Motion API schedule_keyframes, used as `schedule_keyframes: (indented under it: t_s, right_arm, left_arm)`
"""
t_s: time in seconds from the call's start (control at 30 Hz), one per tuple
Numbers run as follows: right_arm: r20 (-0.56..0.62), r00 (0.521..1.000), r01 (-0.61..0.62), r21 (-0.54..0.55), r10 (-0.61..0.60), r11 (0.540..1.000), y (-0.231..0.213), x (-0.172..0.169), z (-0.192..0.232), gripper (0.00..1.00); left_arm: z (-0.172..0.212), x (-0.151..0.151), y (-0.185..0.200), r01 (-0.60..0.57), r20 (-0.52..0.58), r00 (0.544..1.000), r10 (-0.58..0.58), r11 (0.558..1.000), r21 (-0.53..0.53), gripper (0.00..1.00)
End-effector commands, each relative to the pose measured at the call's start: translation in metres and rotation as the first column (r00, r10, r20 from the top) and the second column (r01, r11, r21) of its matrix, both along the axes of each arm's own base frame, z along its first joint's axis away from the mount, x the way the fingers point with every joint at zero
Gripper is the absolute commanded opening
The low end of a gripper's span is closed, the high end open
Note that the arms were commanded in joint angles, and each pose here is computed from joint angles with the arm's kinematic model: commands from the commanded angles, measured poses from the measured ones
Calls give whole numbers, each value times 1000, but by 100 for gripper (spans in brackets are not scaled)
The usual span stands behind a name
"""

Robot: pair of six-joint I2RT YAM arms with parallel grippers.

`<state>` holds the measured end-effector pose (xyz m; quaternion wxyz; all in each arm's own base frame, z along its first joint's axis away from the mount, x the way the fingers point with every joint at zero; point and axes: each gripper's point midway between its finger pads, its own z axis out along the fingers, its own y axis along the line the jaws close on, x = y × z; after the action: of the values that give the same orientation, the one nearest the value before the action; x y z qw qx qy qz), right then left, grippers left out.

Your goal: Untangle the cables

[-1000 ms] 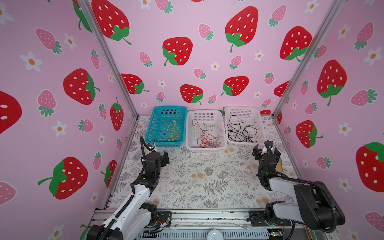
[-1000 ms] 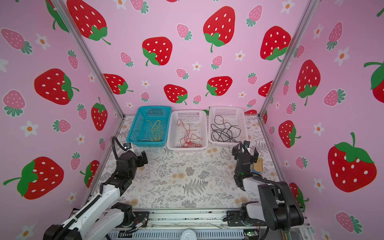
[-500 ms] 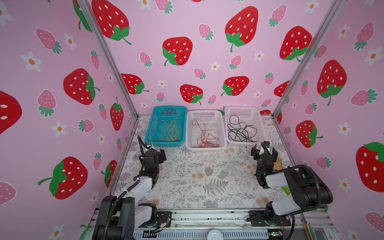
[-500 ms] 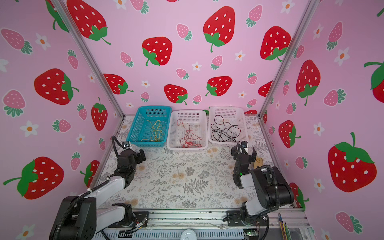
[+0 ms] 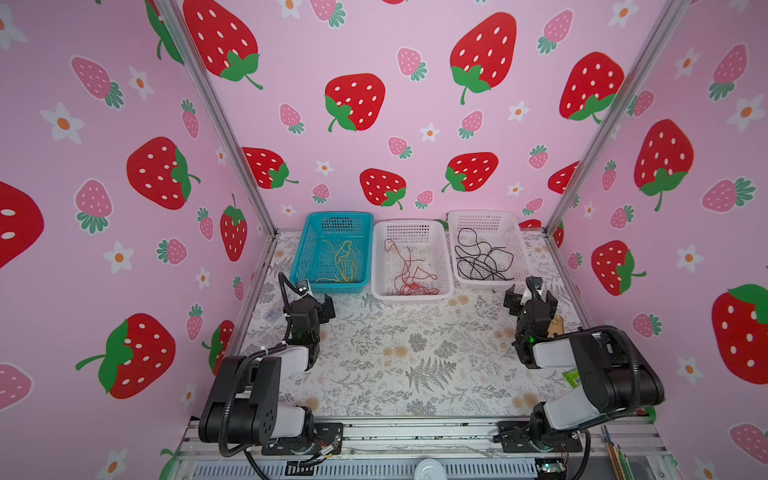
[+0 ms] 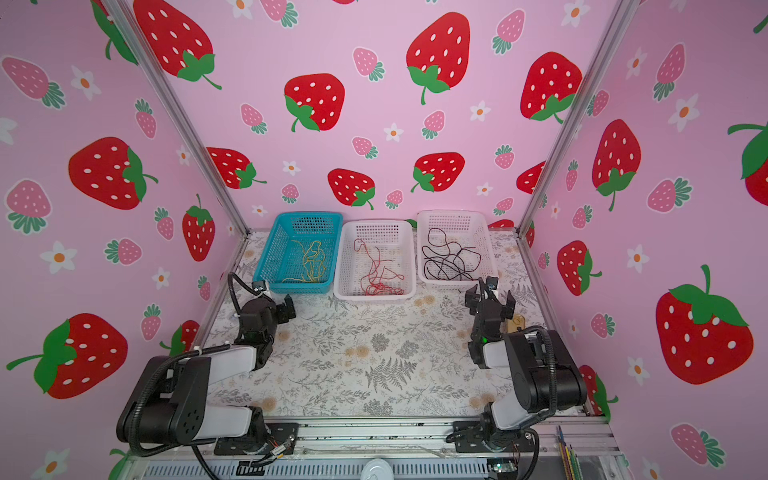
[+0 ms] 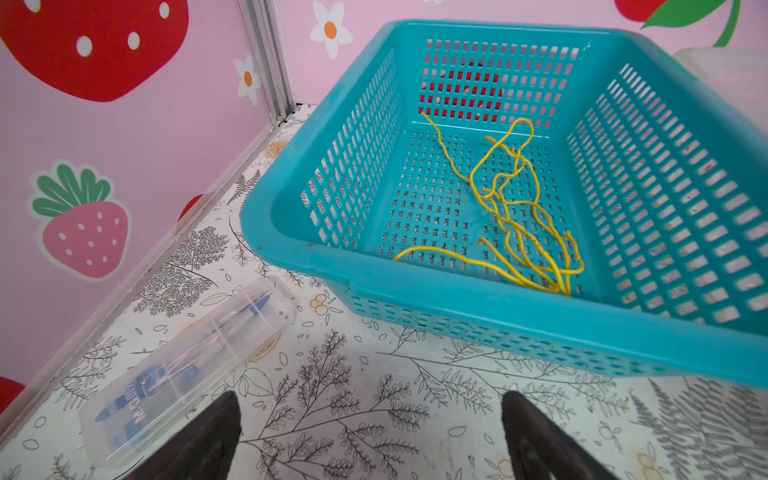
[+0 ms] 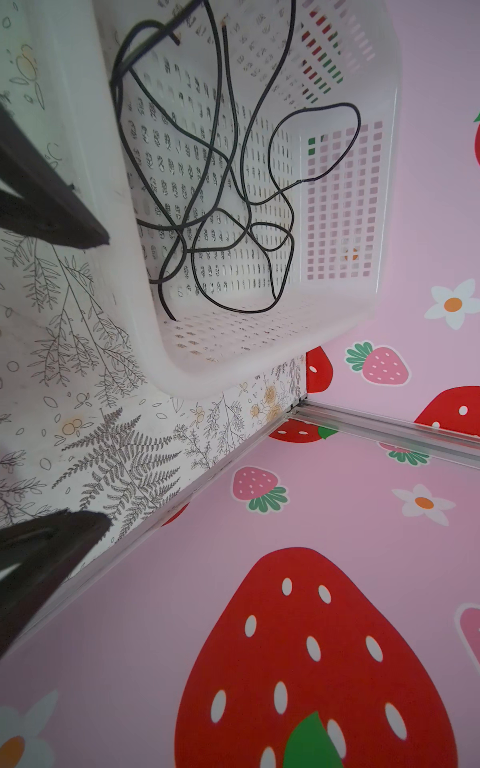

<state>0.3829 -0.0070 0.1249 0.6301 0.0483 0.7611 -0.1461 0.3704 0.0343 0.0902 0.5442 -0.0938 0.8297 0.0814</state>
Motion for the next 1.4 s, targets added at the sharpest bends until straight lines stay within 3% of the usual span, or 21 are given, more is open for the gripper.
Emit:
schedule_keyframes:
  t_s: [0.0, 0.1, 0.17, 0.23, 1.37]
  right_arm:
    - [3, 1000, -11, 16, 11, 1000, 1, 5, 1, 99]
    - [30, 997, -69, 19, 68, 997, 8, -1, 2, 99]
    - [109, 990, -86, 0, 85, 996, 9, -13, 7, 99]
    - [46, 996, -80, 3, 80, 997, 11, -9, -1, 99]
    - [58, 995, -78, 8, 78, 997, 9, -8, 1, 99]
  left_arm:
    - [12, 14, -3, 22, 77, 997, -21, 1000, -6, 99]
    - [3, 17, -2, 15, 69, 998, -14, 1000, -4, 99]
    - [0, 21, -1, 12, 43, 999, -12, 1000, -7, 99]
    - [-1, 26, -1, 9, 18, 1000, -9, 1000, -6, 99]
    - [-3, 27, -3, 16, 6, 1000, -16, 1000, -1, 99]
